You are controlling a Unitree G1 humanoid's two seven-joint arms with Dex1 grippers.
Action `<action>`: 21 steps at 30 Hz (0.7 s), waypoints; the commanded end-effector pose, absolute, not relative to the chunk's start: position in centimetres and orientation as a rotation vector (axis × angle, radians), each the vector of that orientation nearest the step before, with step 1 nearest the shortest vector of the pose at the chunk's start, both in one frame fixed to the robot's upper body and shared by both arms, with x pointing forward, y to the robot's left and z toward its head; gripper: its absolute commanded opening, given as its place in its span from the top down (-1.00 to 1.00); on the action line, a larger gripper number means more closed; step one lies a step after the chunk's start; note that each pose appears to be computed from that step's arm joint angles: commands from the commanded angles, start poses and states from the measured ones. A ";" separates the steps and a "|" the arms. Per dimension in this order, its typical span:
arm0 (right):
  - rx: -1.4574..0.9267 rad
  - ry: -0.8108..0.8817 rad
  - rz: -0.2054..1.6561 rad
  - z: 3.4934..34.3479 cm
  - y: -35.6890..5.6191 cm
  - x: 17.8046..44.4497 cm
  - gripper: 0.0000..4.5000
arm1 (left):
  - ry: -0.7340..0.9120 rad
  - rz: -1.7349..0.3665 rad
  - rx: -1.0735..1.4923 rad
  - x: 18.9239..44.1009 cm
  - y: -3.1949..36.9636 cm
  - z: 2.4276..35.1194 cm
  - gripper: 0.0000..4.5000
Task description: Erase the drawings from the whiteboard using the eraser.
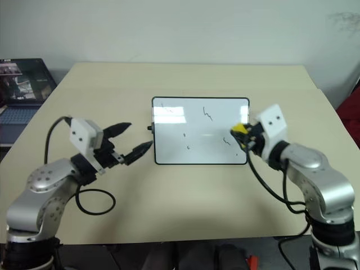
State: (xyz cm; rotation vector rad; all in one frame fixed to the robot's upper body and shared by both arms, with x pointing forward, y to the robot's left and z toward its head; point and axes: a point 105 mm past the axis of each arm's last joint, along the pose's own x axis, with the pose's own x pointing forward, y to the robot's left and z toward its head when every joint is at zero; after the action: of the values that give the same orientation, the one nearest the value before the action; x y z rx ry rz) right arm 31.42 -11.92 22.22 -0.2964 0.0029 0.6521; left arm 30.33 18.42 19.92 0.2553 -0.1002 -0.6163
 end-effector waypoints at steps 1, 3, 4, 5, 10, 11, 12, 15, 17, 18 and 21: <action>-0.363 -0.092 0.719 23.7 -9.0 31.7 0.56 | -0.131 -0.612 0.275 30.4 18.5 21.0 -1.00; -0.419 -0.134 0.741 24.1 -7.5 32.2 0.56 | -0.129 -0.615 0.269 30.4 18.5 20.9 -1.00; -0.428 -0.156 0.745 24.4 -6.8 32.5 0.56 | -0.125 -0.614 0.269 30.5 18.6 20.8 -1.00; -0.442 -0.182 0.743 24.7 -6.2 32.9 0.56 | -0.122 -0.614 0.266 30.5 18.7 20.7 -1.00; -0.543 -0.290 0.715 25.7 -3.2 35.2 0.56 | -0.111 -0.610 0.265 30.6 19.1 20.4 -1.00; -0.548 -0.300 0.713 25.8 -2.4 35.8 0.56 | -0.111 -0.609 0.266 30.7 19.2 20.4 -1.00; -0.555 -0.306 0.713 25.8 -1.7 36.4 0.56 | -0.111 -0.610 0.266 30.7 19.2 20.4 -1.00; -0.576 -0.315 0.724 25.8 0.0 37.6 0.56 | -0.110 -0.616 0.269 30.6 19.2 20.4 -1.00; -0.601 -0.312 0.745 25.7 1.4 38.1 0.56 | -0.108 -0.618 0.273 30.6 19.3 20.4 -1.00; -0.610 -0.313 0.753 25.7 1.8 38.3 0.56 | -0.108 -0.618 0.275 30.6 19.3 20.4 -1.00; -0.620 -0.329 0.772 26.4 3.5 38.7 0.56 | -0.103 -0.623 0.282 30.5 19.3 20.2 -1.00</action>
State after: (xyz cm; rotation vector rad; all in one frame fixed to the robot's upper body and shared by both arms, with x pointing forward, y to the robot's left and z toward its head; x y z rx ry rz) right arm 39.10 2.61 24.34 -0.6021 -0.2474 0.7637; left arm 30.80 19.24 19.07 0.2434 -0.0584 -0.6229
